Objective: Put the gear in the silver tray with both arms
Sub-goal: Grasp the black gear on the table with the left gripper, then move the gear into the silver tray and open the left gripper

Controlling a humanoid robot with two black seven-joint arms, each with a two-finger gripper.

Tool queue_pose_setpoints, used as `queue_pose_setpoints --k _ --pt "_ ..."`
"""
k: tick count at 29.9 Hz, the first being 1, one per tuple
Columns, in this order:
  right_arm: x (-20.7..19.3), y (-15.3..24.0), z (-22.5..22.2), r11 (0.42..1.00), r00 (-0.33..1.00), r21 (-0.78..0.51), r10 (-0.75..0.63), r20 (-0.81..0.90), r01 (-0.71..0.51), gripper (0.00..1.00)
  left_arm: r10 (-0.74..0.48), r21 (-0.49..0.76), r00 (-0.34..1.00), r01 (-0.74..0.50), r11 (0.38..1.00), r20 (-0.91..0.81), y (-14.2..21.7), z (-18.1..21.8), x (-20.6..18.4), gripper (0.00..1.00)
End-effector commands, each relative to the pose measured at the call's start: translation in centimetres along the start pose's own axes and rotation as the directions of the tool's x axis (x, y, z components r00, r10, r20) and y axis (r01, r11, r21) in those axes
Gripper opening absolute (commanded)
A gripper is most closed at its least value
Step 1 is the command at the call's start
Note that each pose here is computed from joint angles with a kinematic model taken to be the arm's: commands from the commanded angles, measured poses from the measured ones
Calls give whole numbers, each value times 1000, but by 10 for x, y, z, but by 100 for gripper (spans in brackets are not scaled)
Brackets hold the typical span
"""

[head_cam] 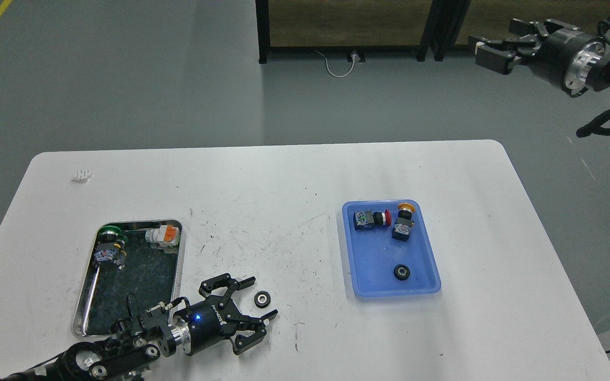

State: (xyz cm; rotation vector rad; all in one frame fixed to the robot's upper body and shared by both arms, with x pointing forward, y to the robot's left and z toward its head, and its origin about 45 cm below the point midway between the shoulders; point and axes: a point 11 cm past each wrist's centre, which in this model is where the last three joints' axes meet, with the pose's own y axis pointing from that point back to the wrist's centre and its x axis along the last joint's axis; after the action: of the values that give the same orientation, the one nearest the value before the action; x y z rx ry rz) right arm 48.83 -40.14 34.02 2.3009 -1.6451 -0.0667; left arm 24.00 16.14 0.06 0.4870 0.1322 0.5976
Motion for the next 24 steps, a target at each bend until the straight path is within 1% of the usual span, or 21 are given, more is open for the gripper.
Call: queue_pose_setpoints --k 1,5,11,13,19,23,24 --pt "0 0 0 1000 1000 -1 0 -1 0 93 2 4 1000 -2 1000 -1 2 -1 1 74" --pt "0 0 1 1000 1000 -3 0 -1 0 93 0 3 1000 0 1000 -2 1 -1 0 68" --pt "0 0 5 1000 1000 -9 0 1 0 93 -1 2 1000 1 1000 -3 1 -1 0 53" --pt "0 0 5 1000 1000 -9 0 1 0 93 0 1 1000 0 1000 -3 1 -1 0 49" --pt "0 0 6 1000 1000 -11 0 0 0 93 -6 -1 1000 6 1000 -3 1 1 0 29" --pt "0 0 5 1000 1000 -11 0 2 0 93 -14 -16 1000 14 1000 -6 -1 6 -2 20" --pt "0 0 6 1000 1000 -11 0 0 0 93 -11 -30 1000 11 999 -9 -1 10 -1 19"
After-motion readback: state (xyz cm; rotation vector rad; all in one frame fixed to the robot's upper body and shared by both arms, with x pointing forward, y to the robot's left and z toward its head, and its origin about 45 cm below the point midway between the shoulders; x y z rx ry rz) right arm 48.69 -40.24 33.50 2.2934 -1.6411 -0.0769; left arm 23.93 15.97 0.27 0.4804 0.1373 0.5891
